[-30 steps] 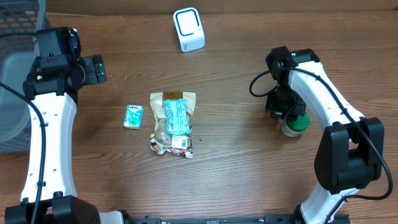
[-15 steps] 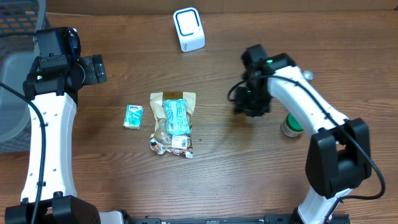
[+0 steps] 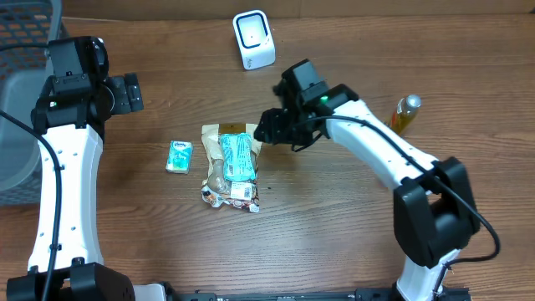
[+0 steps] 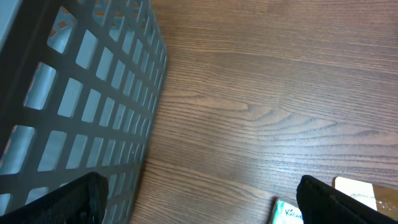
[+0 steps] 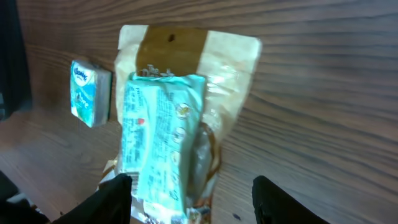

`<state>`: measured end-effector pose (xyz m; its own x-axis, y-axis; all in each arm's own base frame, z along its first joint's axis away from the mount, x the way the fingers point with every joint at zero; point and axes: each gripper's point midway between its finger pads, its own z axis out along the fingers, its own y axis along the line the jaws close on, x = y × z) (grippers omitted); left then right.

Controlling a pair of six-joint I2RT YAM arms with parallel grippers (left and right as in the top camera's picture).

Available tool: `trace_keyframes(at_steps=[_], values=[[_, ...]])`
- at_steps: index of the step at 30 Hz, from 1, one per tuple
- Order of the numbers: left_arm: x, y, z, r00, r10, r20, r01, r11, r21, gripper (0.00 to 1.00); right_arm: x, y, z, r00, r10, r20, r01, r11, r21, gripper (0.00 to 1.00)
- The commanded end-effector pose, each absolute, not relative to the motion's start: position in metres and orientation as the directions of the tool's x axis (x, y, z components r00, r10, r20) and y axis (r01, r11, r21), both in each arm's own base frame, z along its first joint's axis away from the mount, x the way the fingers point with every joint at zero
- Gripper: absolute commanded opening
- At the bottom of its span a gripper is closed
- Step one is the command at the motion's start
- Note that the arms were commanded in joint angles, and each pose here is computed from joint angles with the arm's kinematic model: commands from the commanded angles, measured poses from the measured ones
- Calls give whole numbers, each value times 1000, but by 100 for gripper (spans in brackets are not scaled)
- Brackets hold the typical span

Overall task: Scan the item barcode
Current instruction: 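Move the right gripper over the mint-green packet on the pouch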

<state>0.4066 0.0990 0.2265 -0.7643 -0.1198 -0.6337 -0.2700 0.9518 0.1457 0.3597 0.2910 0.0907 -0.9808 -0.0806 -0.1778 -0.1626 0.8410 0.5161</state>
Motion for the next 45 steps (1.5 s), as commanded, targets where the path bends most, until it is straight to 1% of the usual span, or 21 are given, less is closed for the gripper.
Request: trace_keyframes(at_steps=[1, 6, 8, 10, 15, 19, 21, 23, 25, 28, 30, 31, 32, 35, 41, 43, 45], values=[[408, 96, 238, -744, -121, -657, -274, 952, 135, 100, 351, 311, 80, -978, -118, -170, -192, 827, 528, 59], [408, 96, 238, -744, -121, -657, -274, 952, 135, 100, 346, 330, 61, -972, -155, -174, -225, 819, 528, 59], [408, 96, 238, -744, -121, -657, -274, 952, 135, 100, 347, 330, 52, -973, -157, -171, -223, 830, 510, 59], [408, 96, 238, -744, -121, -657, -274, 952, 135, 100, 348, 327, 43, -975, -155, -162, -215, 844, 491, 55], [408, 96, 238, -744, -121, -657, -274, 952, 135, 100, 348, 326, 36, -976, -154, -153, -210, 850, 483, 51], [408, 96, 238, -744, -121, -657, -274, 952, 135, 100, 344, 331, 37, -975, -165, -146, -217, 841, 496, 43], [408, 96, 238, -744, -121, -657, -274, 952, 135, 99, 339, 334, 37, -978, -161, -131, -205, 841, 500, 41], [408, 96, 238, -744, -121, -657, -274, 952, 135, 100, 336, 337, 37, -981, -150, -119, -190, 844, 502, 34], [408, 96, 238, -744, -121, -657, -274, 952, 135, 100, 335, 338, 36, -981, -147, -125, -190, 852, 488, 33], [408, 96, 238, -744, -121, -657, -274, 952, 135, 100, 336, 337, 34, -979, -146, -140, -195, 866, 460, 25], [408, 96, 238, -744, -121, -657, -274, 952, 135, 100, 335, 338, 34, -979, -150, -140, -198, 866, 460, 13], [408, 96, 238, -744, -121, -657, -274, 952, 135, 99, 335, 338, 34, -979, -150, -141, -199, 865, 460, 6], [408, 96, 238, -744, -121, -657, -274, 952, 135, 99, 335, 339, 34, -978, -149, -143, -200, 864, 462, 4], [408, 96, 238, -744, -121, -657, -274, 952, 135, 100, 341, 335, 46, -974, -151, -167, -213, 858, 468, 4], [408, 96, 238, -744, -121, -657, -274, 952, 135, 99, 356, 303, 100, -973, -73, -217, -172, 858, 483, 4], [408, 96, 238, -744, -121, -657, -274, 952, 135, 100, 357, 288, 108, -977, -46, -210, -143, 869, 474, 4], [408, 96, 238, -744, -121, -657, -274, 952, 135, 99, 356, 270, 106, -983, -23, -182, -102, 893, 438, 4]])
